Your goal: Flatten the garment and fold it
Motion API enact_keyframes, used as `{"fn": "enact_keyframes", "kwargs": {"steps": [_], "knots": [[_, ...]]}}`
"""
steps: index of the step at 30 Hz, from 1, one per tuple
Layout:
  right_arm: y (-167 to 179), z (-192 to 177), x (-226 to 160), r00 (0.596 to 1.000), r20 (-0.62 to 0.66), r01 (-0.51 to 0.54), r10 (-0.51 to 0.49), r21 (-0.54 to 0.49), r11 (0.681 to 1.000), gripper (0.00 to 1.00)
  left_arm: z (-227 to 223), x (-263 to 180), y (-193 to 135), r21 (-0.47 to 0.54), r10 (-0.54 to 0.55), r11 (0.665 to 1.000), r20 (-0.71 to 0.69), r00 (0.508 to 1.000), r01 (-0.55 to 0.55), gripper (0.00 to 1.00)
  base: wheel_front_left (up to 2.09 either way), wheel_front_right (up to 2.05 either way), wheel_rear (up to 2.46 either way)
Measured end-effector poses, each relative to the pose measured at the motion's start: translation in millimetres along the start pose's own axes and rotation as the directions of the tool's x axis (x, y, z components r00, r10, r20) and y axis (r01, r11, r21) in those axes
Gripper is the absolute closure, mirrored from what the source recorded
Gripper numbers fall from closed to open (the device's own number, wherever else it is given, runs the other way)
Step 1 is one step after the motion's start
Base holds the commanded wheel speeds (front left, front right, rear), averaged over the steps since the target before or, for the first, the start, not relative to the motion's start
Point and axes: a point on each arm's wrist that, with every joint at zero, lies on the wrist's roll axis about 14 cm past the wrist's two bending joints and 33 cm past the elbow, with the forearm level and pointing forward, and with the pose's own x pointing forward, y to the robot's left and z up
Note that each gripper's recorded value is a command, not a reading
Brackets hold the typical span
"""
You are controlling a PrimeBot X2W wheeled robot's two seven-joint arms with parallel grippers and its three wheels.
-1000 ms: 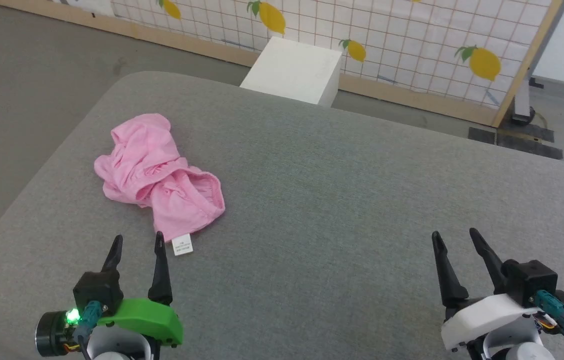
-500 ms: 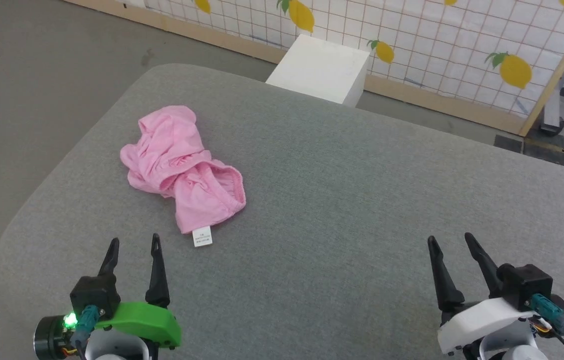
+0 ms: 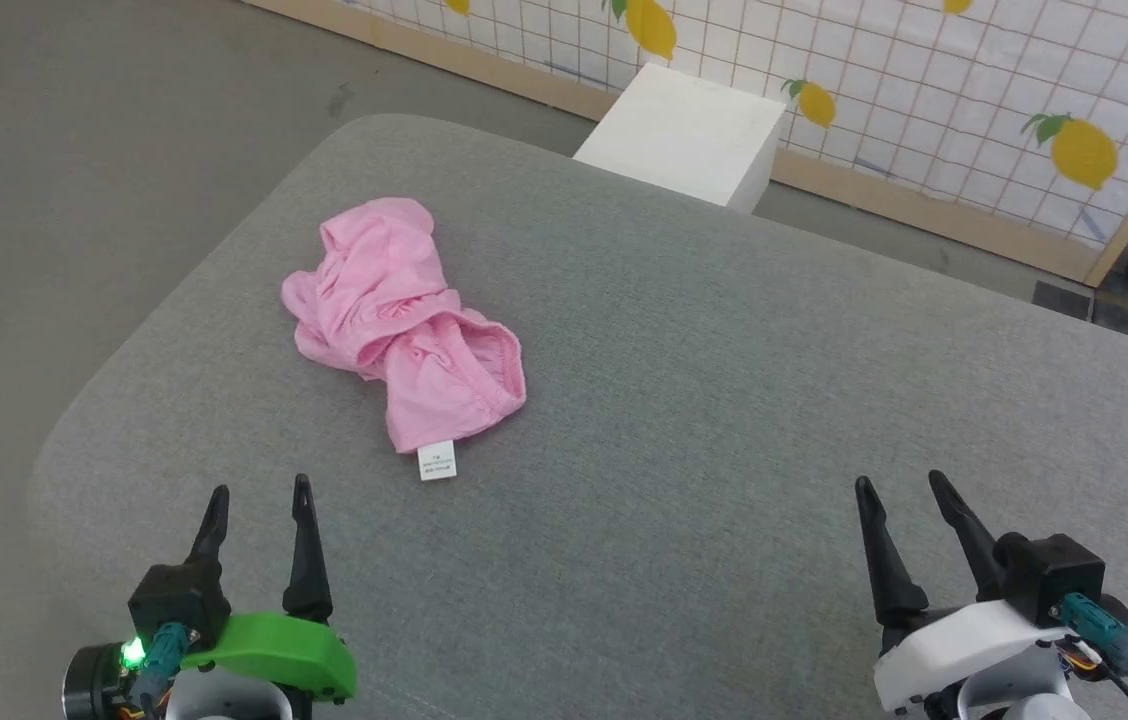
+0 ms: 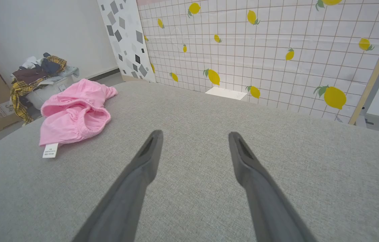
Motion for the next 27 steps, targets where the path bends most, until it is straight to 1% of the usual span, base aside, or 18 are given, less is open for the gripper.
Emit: {"fn": "enact_keyframes", "kwargs": {"steps": [9, 16, 22, 27], "knots": [[6.5, -3.8, 3.1, 1.000, -0.010, -0.022, 0.022, -0.008, 1.000, 0.00, 0.8, -6.5, 12.6, -0.001, 0.040, 0.999, 0.011, 0.999, -0.040, 0.00, 0.00, 0.00, 0.00], [13.3, 3.3, 9.2, 0.999, 0.011, -0.045, 0.045, -0.021, 0.999, 0.00, 3.5, -12.8, 23.4, -0.003, 0.074, 0.997, 0.026, 0.997, -0.074, 0.00, 0.00, 0.00, 0.00], [19.9, 1.0, 10.1, 0.998, 0.003, -0.065, 0.065, -0.022, 0.998, 0.00, 5.1, -18.4, 32.6, -0.001, 0.098, 0.995, 0.037, 0.994, -0.099, 0.00, 0.00, 0.00, 0.00], [20.4, 1.9, 10.0, 0.998, 0.006, -0.067, 0.067, -0.022, 0.998, 0.00, 4.7, -19.1, 33.3, -0.004, 0.101, 0.995, 0.036, 0.994, -0.101, 0.00, 0.00, 0.00, 0.00]]}}
